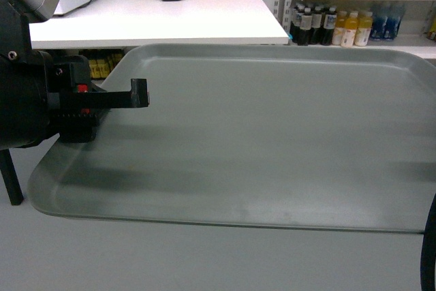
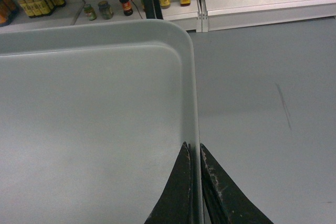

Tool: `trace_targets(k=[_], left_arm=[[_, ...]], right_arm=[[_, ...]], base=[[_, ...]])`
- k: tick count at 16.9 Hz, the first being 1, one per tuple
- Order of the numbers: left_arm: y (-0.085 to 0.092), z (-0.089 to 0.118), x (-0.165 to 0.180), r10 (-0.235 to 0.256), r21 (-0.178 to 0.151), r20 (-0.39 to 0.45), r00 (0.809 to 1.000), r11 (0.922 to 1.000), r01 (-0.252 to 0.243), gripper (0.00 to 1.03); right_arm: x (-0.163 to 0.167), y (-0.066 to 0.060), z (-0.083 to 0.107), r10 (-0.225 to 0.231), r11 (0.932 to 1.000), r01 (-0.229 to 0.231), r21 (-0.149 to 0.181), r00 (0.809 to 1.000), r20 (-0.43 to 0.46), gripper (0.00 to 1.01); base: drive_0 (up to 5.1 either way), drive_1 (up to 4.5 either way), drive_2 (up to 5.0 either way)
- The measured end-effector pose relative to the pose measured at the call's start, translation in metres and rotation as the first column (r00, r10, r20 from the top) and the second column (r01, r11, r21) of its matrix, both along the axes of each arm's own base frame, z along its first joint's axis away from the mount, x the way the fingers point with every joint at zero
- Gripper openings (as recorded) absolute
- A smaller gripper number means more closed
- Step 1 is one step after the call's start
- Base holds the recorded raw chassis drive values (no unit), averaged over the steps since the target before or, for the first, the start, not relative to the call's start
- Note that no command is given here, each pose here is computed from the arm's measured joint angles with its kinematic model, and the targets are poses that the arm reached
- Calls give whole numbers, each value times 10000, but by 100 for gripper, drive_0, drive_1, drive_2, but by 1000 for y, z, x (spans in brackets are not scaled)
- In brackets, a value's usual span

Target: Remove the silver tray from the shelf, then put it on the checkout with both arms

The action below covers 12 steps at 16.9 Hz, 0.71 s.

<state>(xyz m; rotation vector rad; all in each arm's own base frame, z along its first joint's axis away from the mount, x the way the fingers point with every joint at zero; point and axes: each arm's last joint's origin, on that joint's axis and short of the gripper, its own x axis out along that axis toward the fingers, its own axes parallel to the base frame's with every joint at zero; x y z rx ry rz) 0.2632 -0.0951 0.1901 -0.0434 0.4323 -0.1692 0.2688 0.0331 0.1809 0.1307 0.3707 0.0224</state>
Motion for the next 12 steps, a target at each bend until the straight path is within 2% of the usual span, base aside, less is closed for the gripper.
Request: trace_targets(k=[12], left_arm=[[0,0,0,8,-7,18,10000,10000,-8,3]], right_arm=[[0,0,0,-17,10000,17,-6,10000,16,3]], base=[[-466,220,220]])
